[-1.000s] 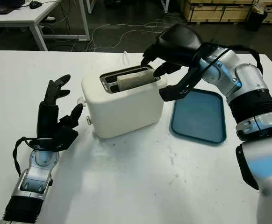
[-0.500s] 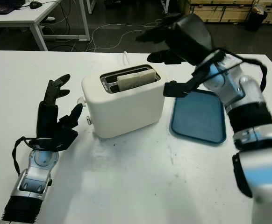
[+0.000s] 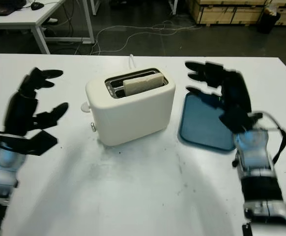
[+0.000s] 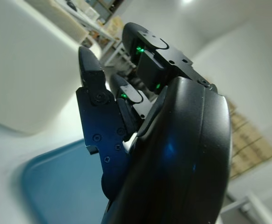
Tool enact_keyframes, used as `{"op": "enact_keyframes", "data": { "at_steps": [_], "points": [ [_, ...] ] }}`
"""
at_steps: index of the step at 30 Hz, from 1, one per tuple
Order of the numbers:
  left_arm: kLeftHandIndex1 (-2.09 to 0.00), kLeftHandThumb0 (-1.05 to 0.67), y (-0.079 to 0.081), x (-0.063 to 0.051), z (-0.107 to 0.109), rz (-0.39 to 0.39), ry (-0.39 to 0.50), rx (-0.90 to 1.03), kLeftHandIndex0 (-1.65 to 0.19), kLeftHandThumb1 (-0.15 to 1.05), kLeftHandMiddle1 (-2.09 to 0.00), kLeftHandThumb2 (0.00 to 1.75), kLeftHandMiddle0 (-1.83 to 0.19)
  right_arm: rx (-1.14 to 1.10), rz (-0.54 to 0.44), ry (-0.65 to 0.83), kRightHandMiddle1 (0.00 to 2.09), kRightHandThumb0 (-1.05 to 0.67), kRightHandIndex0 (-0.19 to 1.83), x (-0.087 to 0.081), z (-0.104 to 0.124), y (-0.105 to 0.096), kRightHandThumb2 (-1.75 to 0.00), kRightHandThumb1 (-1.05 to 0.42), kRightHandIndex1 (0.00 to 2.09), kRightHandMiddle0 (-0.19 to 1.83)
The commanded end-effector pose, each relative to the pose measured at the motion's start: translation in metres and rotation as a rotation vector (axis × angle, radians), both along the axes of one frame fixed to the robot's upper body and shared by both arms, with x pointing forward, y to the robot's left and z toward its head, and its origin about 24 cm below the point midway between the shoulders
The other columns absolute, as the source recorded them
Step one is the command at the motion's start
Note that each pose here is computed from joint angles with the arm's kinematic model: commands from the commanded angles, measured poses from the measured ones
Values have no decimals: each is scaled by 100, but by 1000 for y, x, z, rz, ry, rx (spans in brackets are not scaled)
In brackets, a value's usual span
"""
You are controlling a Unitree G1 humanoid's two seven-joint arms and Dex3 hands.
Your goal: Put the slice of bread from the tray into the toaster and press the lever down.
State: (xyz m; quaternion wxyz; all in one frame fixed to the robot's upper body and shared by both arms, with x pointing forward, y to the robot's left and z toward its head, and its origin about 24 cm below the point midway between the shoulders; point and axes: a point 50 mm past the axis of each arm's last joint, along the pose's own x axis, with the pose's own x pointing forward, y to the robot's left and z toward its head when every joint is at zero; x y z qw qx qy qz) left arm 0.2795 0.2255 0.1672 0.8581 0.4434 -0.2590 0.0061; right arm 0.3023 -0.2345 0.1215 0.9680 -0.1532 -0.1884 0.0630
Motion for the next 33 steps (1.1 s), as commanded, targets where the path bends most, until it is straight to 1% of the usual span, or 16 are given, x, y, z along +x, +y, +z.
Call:
{"op": "enact_keyframes", "data": {
  "at_steps": [1, 3, 4, 5, 7, 8, 9, 12, 13, 16, 19, 21, 26, 33],
  "points": [
    [-155, -88, -2, 2, 11, -47, -17, 59, 0, 81, -173, 65, -1, 55, -11, -1, 0, -22, 79, -4, 0, -1, -14, -92, 6, 70],
    [-162, -88, -3, 3, 15, -77, -1, 120, 0, 78, -174, 68, -8, 83, -14, 3, 1, -22, 79, -5, -4, -3, -16, -92, 5, 70],
    [-163, -88, -2, 4, 17, -95, 6, 152, -2, 75, -174, 72, -11, 92, -16, 4, 1, -21, 79, -6, -5, -4, -16, -92, 5, 71],
    [-163, -86, -2, 5, 20, -111, 12, 189, -7, 69, -173, 80, -17, 97, -20, 6, 1, -21, 79, -7, -6, -5, -17, -92, 5, 71],
    [-159, -79, 0, 7, 25, -136, 7, 241, -20, 53, -169, 107, -32, 98, -35, 10, 1, -22, 80, -8, -7, -6, -17, -92, 5, 72],
    [-158, -76, 2, 8, 28, -143, 1, 268, -24, 49, -168, 116, -37, 96, -44, 10, 1, -22, 80, -8, -7, -7, -17, -92, 5, 72],
    [-157, -72, 3, 9, 31, -145, -8, 288, -30, 45, -167, 127, -45, 98, -49, 11, 1, -23, 80, -8, -6, -7, -17, -92, 5, 72],
    [-157, -67, 2, 12, 37, -163, -44, 320, -39, 41, -166, 139, -58, 113, -54, 7, 1, -25, 81, -6, -6, -7, -15, -92, 4, 72],
    [-158, -67, 0, 13, 37, -170, -51, 331, -41, 41, -167, 140, -60, 115, -56, 5, 1, -26, 81, -6, -6, -7, -15, -92, 4, 72],
    [-158, -73, -6, 18, 35, -202, -71, 391, -44, 47, -170, 138, -60, 122, -58, -1, 1, -26, 82, -4, -5, -6, -15, -92, 4, 72],
    [-158, -79, -13, 22, 33, -220, -64, 465, -44, 53, -170, 135, -60, 136, -57, -7, 1, -24, 85, -1, -4, -5, -16, -92, 5, 73],
    [-160, -82, -16, 23, 32, -225, -58, 503, -41, 57, -171, 135, -60, 139, -56, -9, 1, -24, 86, 1, -3, -5, -17, -92, 5, 74],
    [-166, -84, -19, 21, 31, -226, -33, 560, -29, 56, -174, 137, -57, 136, -61, -10, 1, -25, 88, 2, -1, -5, -17, -92, 5, 75],
    [-169, -86, -20, 21, 29, -245, -10, 569, -26, 60, -175, 135, -64, 139, -51, -5, 0, -22, 87, 4, 0, -4, -16, -92, 3, 74]
  ]
}}
